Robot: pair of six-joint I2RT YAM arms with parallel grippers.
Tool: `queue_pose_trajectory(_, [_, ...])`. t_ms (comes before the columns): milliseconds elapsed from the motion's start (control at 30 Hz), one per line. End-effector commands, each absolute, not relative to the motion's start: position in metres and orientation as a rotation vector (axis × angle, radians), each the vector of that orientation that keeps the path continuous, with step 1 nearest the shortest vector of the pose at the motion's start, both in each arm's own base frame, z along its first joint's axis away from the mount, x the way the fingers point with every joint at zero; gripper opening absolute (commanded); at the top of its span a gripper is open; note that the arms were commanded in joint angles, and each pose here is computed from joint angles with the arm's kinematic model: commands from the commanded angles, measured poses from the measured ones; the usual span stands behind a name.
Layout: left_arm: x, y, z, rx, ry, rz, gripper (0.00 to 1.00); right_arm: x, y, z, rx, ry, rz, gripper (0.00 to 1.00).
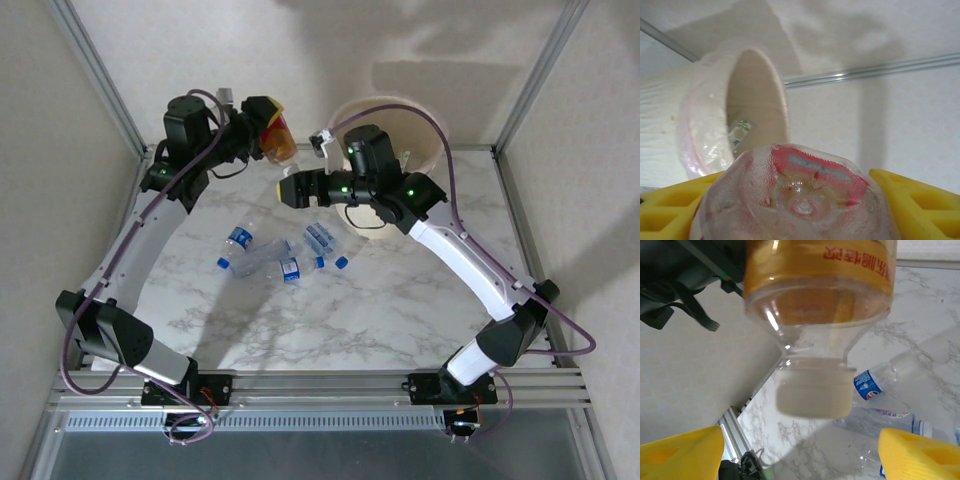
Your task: Put the plastic bottles in the bin
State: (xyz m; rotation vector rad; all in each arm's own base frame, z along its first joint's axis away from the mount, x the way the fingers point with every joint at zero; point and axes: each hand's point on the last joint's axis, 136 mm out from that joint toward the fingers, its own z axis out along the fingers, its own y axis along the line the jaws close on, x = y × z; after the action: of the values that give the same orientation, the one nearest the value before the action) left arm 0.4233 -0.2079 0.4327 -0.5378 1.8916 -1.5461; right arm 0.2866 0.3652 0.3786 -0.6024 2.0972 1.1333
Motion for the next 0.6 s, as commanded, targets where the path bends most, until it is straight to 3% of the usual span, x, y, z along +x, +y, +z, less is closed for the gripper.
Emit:
queue_pose_trajectory(0, [0.416, -0.221, 0.455, -0.469, 1.865, -1.616, 0.64, 0.292, 0.362, 0.397, -0.585, 2.051, 1.141, 0.71])
queue_pose_trajectory(167, [0.414, -0.228, 0.45, -0.441, 1.902, -1.603, 0.64, 0.299, 0.357, 0.4, -0.553, 2.051, 1.13, 0.53])
queue_pose_trajectory(567, [0.403, -0.244, 0.45, -0.359, 1.939, -1.604, 0.62, 0.303, 0.35, 0.406, -0.517, 2.038, 1.13, 0.3])
